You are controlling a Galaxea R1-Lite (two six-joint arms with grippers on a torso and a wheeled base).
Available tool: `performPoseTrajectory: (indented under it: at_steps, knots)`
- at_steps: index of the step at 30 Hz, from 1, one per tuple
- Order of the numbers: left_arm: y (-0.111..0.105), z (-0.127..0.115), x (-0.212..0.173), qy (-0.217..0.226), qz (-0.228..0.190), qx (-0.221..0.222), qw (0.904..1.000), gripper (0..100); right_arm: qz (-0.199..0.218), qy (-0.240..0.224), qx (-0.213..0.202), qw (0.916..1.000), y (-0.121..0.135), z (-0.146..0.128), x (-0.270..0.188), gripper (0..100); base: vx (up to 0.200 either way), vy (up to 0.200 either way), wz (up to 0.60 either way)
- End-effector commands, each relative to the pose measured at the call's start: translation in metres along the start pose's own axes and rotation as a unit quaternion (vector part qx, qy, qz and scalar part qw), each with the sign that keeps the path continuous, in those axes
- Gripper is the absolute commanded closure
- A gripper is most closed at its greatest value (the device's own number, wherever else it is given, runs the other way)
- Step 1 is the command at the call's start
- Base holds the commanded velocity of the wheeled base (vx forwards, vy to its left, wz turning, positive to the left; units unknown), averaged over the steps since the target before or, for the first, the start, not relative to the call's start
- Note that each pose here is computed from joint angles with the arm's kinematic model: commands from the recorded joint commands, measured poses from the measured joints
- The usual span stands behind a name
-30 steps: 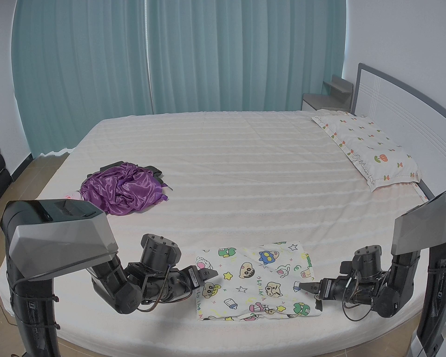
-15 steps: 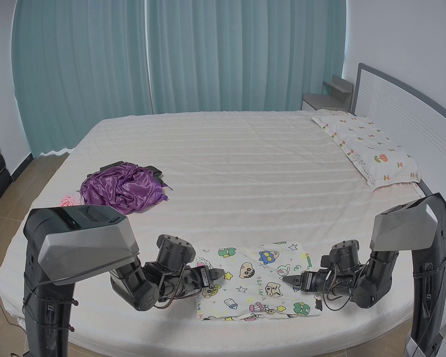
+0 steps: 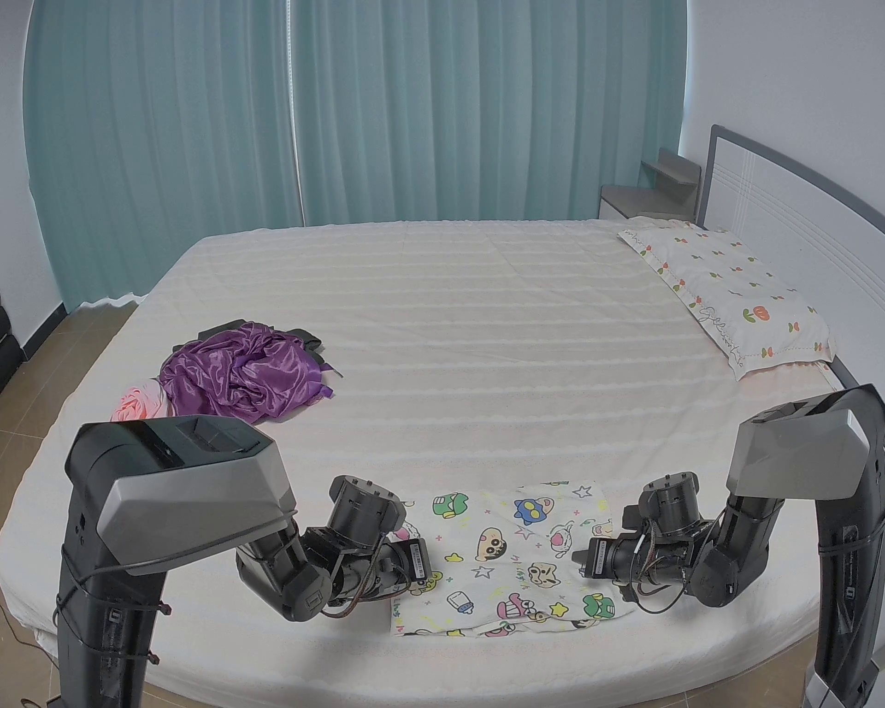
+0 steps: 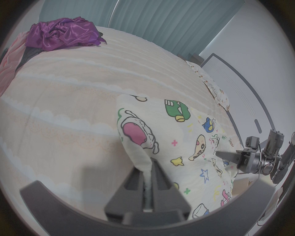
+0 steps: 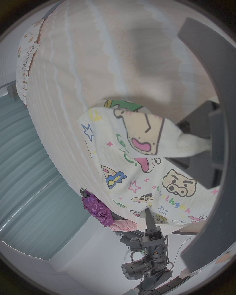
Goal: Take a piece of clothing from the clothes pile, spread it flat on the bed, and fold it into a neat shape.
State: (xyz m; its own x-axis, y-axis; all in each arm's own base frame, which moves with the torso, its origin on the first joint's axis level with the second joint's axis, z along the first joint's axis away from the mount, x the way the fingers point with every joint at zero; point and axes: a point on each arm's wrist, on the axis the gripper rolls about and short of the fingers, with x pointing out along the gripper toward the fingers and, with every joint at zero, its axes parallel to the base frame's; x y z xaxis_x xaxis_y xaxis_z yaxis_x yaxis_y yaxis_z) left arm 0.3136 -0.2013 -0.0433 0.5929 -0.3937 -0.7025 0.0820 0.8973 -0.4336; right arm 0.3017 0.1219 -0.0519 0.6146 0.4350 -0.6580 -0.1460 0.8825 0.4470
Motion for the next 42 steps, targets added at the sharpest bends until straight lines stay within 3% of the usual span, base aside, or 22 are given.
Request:
performPoseTrajectory:
  at_steps: [1,12,42]
  knots:
    - [-0.003,0.003,-0.007,-0.006,-0.005,-0.002,1.0000,100,0.002,-0.005,-0.001,1.0000,0.002,0.002,-0.002,100,0.000,0.000,0.00]
    - [-0.004,0.009,-0.016,-0.014,-0.006,-0.006,0.9999,100,-0.001,-0.002,0.001,1.0000,0.000,0.001,-0.004,100,0.000,0.000,0.00]
    - [0.013,0.017,-0.015,-0.023,0.011,-0.022,0.9994,100,0.001,-0.003,-0.002,1.0000,0.003,0.001,-0.004,100,0.000,0.200,0.00]
